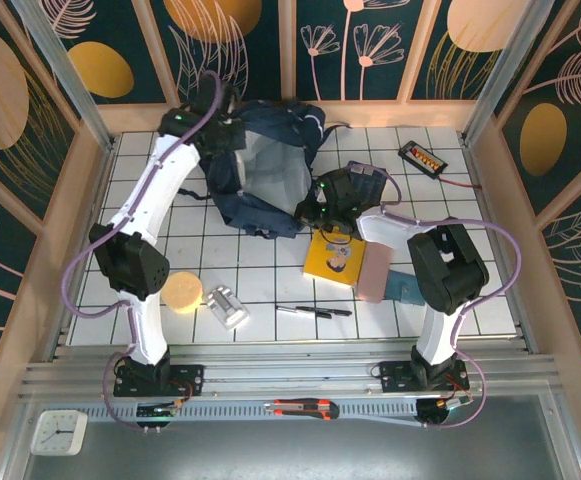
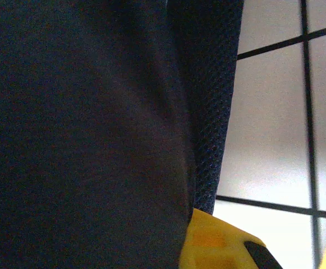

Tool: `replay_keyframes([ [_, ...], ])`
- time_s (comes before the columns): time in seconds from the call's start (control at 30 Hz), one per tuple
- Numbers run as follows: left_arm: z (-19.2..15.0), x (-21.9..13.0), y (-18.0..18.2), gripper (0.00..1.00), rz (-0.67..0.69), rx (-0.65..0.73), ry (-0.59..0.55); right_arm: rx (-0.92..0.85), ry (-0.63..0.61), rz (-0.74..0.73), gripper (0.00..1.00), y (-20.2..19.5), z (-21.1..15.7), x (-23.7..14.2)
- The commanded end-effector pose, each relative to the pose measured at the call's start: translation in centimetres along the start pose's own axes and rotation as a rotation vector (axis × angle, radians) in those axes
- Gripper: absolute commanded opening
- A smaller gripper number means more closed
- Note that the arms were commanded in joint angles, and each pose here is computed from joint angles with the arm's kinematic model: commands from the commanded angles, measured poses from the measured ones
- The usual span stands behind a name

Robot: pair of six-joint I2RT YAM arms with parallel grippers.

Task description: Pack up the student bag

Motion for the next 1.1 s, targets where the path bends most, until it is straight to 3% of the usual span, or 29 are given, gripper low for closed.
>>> replay_keyframes([
  [0.0,6.0,-3.5,4.1,0.0,0.184,0.013,-0.235,-0.073,0.104,-0.262,0.0,-5.5,-2.8,0.4],
  [0.27,7.2,-5.1,7.3,0.0,0.342,0.07,-0.301,-0.139,0.14,-0.362,0.0,-8.7,-2.3,-0.1],
  [0.37,6.2,-4.9,6.2,0.0,0.232,0.078,-0.268,-0.154,0.133,-0.25,0.01,-7.9,-1.0,-0.3],
  [0.5,2.5,-2.5,3.0,0.0,-0.002,0.049,-0.135,-0.231,0.047,0.021,0.53,-1.9,2.1,-2.4],
  [0.57,0.8,-1.5,2.4,0.0,-0.04,0.017,-0.099,-0.219,0.015,0.057,0.67,-0.1,3.6,-4.3],
  [0.63,-0.7,-0.2,2.2,0.0,-0.072,-0.026,-0.068,-0.164,0.007,0.041,0.7,-0.3,4.5,-6.0],
  [0.73,-2.2,1.3,1.8,0.0,-0.121,-0.066,-0.029,-0.057,-0.003,-0.052,0.71,-3.2,5.0,-8.4],
  [0.87,-3.9,3.0,1.0,0.0,-0.179,-0.1,0.022,0.068,-0.036,-0.249,0.73,-10.2,5.2,-11.6],
  [1.07,-6.2,5.4,-1.5,0.0,-0.288,-0.138,0.094,0.158,-0.02,-0.323,0.75,-17.8,6.1,-11.0],
])
Point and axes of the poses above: each hand's point on the last joint's axis, 136 mm out from that joint toward the fingers, its own x axis out along the fingers, its own y axis along the line the jaws close on, z = x × y, the point moved 3 cm from there along -x, back along the fingers, and after that the axes turned 10 degrees about -x, right-handed, at the moved point
